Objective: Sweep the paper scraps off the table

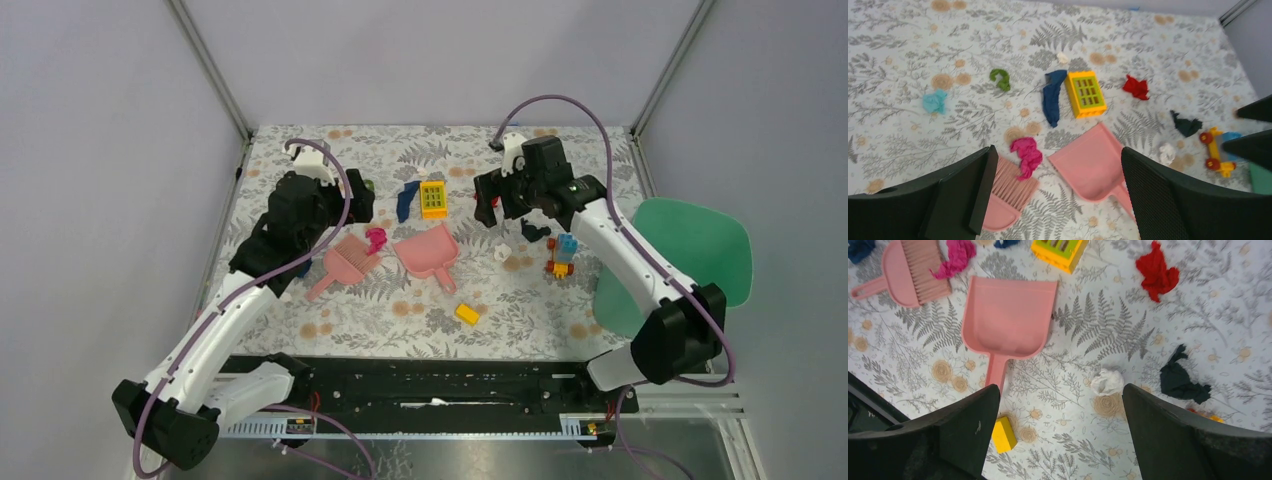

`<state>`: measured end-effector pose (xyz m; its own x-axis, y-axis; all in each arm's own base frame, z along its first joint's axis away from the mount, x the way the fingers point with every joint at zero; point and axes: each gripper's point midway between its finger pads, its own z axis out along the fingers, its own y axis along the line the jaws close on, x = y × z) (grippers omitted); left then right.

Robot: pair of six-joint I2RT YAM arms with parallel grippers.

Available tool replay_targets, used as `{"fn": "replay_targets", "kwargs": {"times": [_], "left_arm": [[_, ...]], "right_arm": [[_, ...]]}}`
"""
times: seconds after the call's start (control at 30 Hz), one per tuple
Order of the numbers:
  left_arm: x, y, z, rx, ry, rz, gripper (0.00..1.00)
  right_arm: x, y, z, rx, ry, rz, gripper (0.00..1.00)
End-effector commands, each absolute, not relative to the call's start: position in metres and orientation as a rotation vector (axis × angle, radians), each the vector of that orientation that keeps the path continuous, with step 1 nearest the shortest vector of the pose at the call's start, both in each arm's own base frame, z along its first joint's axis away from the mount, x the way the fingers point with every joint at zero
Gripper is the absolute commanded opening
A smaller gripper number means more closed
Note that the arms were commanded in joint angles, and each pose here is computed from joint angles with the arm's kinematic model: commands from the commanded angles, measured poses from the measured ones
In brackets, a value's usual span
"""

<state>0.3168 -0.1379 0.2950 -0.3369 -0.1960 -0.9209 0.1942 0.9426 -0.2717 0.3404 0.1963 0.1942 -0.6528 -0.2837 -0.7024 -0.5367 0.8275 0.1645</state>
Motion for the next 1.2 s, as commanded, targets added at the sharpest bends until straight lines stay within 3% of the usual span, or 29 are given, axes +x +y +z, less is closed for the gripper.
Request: {"fn": "replay_targets", "kwargs": {"times": [0.0,0.2,0.5,0.7,0.83,1.0,1.17], "left_arm": [[0.315,-0.126,0.314,-0.030,1.828,-0.350,0.99],[0.308,-0.129,0.301,0.033,1.880,-0.348,0.99],[0.303,-0.148,0.273,0.043,1.981,-0.449,0.99],[0.298,-0.126,0.246,-0.062,2.012,-0.354,0.99],[0.294,-0.133,0.236,0.057,2.083,-0.348,0.99],[0.303,-0.121,0.245,-0.165,1.991,-0.355,0.99],[0.302,-0.127,0.237,-0.009,1.978,-0.345,0.96]], "right_arm": [[0.348,0.195,0.280,-0.566,1.988,0.474,1.00],[0.324,0.196,0.298,-0.634,1.895,0.529,1.00],[0.317,0.189,0.273,-0.682,1.930,0.484,1.00],[0.294,0.193,0.248,-0.793,1.968,0.554,1.00],[0.292,0.189,0.234,-0.808,1.995,0.527,1.00],[0.291,0.189,0.219,-0.864,2.003,0.520,1.00],[0.276,0.197,0.191,-0.938,2.029,0.612,1.00]]}}
